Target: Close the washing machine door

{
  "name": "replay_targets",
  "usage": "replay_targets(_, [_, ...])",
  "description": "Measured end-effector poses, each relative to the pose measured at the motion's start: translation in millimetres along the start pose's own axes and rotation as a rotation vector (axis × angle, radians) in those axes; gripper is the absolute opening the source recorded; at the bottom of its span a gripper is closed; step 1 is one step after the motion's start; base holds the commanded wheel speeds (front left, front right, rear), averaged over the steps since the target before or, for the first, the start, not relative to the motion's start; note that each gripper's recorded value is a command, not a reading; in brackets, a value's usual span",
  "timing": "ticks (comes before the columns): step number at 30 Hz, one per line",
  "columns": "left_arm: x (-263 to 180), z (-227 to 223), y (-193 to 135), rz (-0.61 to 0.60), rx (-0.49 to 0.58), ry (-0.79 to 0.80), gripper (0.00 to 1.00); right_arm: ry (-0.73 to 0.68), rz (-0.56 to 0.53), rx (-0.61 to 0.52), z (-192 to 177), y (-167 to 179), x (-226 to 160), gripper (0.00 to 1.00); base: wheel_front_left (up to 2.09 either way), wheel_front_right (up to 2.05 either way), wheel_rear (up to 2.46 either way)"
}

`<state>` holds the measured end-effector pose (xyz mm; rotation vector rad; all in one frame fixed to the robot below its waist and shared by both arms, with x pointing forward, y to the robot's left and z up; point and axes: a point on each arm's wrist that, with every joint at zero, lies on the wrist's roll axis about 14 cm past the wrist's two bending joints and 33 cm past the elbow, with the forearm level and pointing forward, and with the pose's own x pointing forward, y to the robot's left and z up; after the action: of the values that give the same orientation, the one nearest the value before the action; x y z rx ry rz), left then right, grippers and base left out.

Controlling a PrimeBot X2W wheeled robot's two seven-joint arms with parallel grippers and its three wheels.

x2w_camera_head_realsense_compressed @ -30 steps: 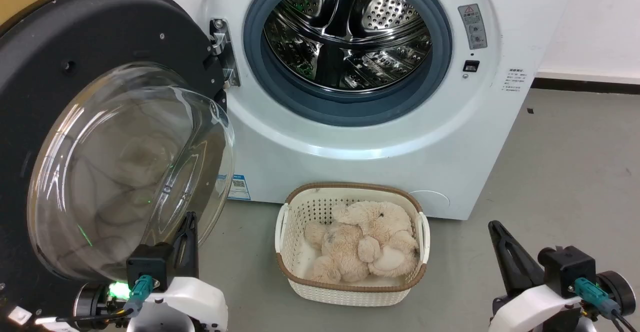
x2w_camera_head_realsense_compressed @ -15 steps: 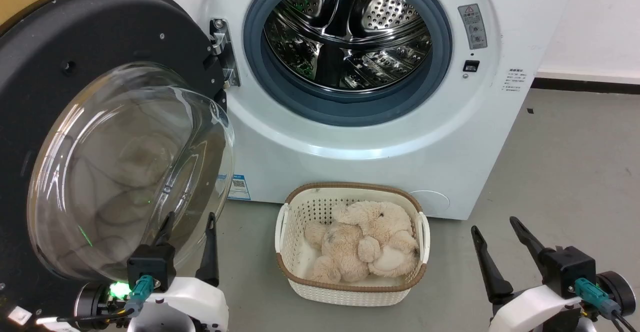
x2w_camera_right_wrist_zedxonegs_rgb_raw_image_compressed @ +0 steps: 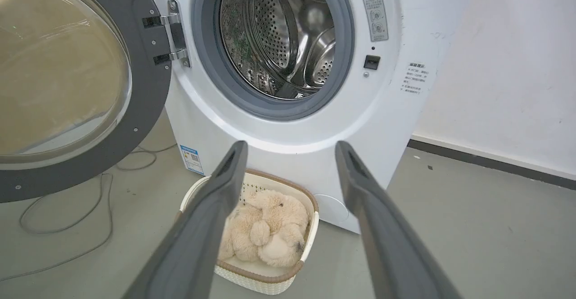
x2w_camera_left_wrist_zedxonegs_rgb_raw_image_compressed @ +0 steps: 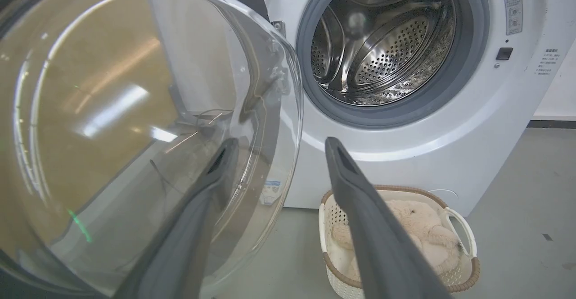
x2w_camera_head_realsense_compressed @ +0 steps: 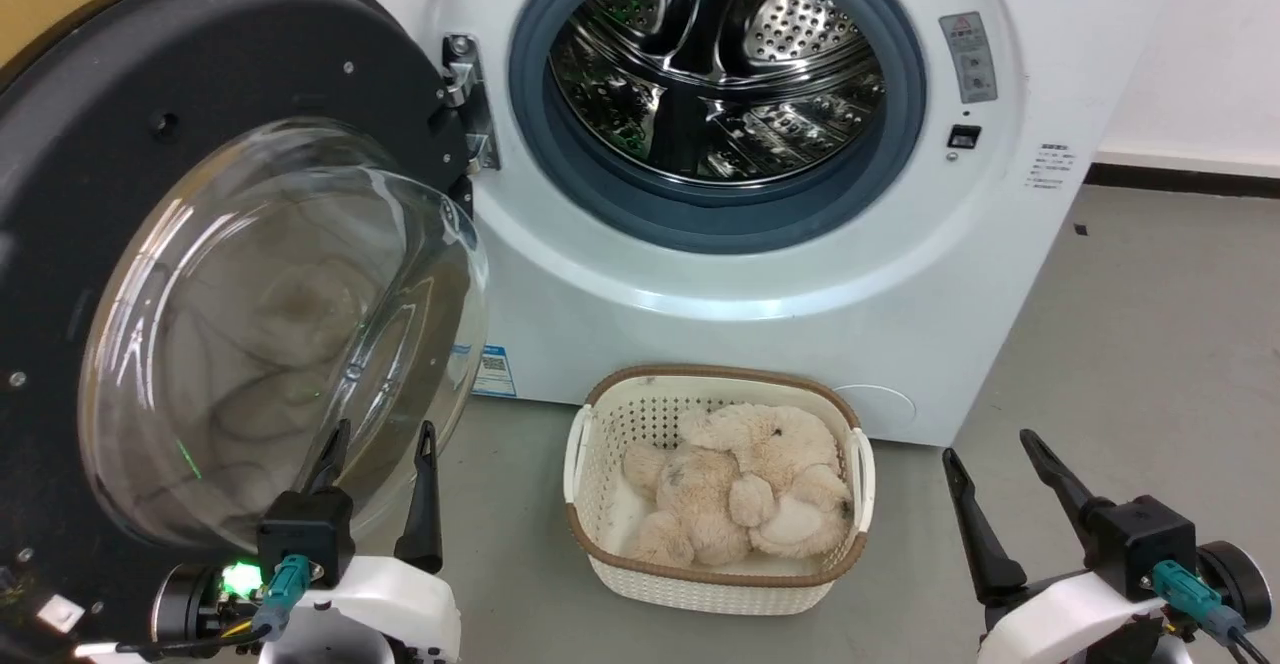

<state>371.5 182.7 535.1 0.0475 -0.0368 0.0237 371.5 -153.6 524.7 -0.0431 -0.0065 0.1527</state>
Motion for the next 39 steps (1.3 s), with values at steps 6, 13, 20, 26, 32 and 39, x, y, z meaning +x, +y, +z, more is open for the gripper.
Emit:
replay_targets(6, [-4, 2, 8, 0.026, 0.001, -0.011, 1.00, -0.012, 0.029, 0.005, 2, 9, 5, 1.00, 0.00, 0.00, 0.00])
replay_targets(13, [-12, 4, 21, 0.070, 0.004, -0.027, 1.00, -0.030, 0.070, 0.008, 5, 22, 11, 1.00, 0.00, 0.00, 0.00])
replay_targets(20, [-21, 7, 36, 0.118, 0.008, -0.043, 1.00, -0.048, 0.118, 0.015, 8, 37, 19, 1.00, 0.00, 0.00, 0.00])
replay_targets(26, [-33, 8, 50, 0.167, 0.013, -0.053, 1.00, -0.064, 0.164, 0.019, 11, 52, 24, 1.00, 0.00, 0.00, 0.00])
replay_targets(32, [-40, 10, 62, 0.215, 0.018, -0.064, 1.00, -0.065, 0.214, 0.021, 9, 68, 28, 1.00, 0.00, 0.00, 0.00])
replay_targets(39, [-52, 10, 76, 0.276, 0.019, -0.071, 1.00, -0.070, 0.280, 0.021, 8, 88, 36, 1.00, 0.00, 0.00, 0.00])
